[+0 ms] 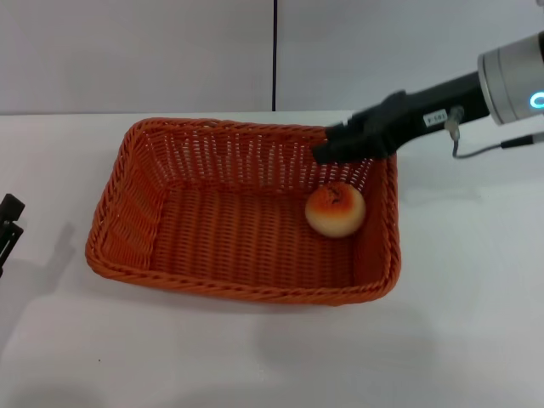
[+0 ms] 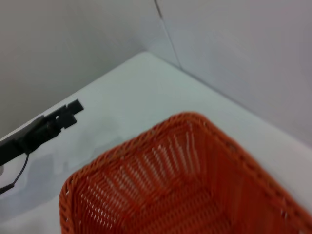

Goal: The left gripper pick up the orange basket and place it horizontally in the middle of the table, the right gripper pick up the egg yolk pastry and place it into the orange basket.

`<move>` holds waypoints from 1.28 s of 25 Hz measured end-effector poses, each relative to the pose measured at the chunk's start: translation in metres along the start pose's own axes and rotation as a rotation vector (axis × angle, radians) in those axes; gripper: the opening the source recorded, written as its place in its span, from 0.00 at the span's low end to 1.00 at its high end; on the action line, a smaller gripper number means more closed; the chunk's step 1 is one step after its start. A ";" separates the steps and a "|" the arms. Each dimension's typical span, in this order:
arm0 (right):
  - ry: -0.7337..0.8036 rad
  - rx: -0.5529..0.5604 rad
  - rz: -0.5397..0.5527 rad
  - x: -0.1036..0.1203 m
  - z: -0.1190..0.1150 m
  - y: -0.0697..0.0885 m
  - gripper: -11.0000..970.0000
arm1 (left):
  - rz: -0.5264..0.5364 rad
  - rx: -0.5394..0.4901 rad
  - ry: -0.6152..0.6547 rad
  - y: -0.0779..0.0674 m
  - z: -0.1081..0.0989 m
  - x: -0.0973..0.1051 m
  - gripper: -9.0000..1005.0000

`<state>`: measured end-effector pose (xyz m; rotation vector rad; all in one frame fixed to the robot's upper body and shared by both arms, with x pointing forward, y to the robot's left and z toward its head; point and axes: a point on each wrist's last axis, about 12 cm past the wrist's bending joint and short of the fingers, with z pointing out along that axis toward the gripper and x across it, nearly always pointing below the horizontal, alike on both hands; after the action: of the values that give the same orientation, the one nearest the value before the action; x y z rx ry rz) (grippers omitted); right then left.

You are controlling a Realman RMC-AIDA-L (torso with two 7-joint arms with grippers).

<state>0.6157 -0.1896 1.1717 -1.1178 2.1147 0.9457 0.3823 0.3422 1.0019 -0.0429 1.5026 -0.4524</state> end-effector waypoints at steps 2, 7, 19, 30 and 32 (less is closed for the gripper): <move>-0.041 0.006 -0.035 -0.004 -0.002 0.000 0.42 | 0.000 -0.005 -0.001 0.000 -0.002 0.000 0.74; -0.133 0.006 -0.093 -0.007 -0.011 0.003 0.56 | 0.001 0.005 -0.029 -0.001 -0.005 -0.004 0.74; -0.448 0.011 -0.153 0.048 -0.075 0.031 0.59 | 0.010 0.008 -0.048 -0.001 -0.004 -0.006 0.74; -0.893 0.284 -0.184 0.194 -0.086 0.046 0.59 | 0.026 0.014 -0.047 0.001 0.001 -0.007 0.74; -0.957 0.394 -0.183 0.213 -0.085 0.048 0.59 | 0.030 0.014 -0.045 0.001 0.000 -0.007 0.74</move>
<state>0.4565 -0.3358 1.0802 -0.4780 1.2948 0.7153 0.3829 0.3457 1.0086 -0.0193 1.4538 -0.4355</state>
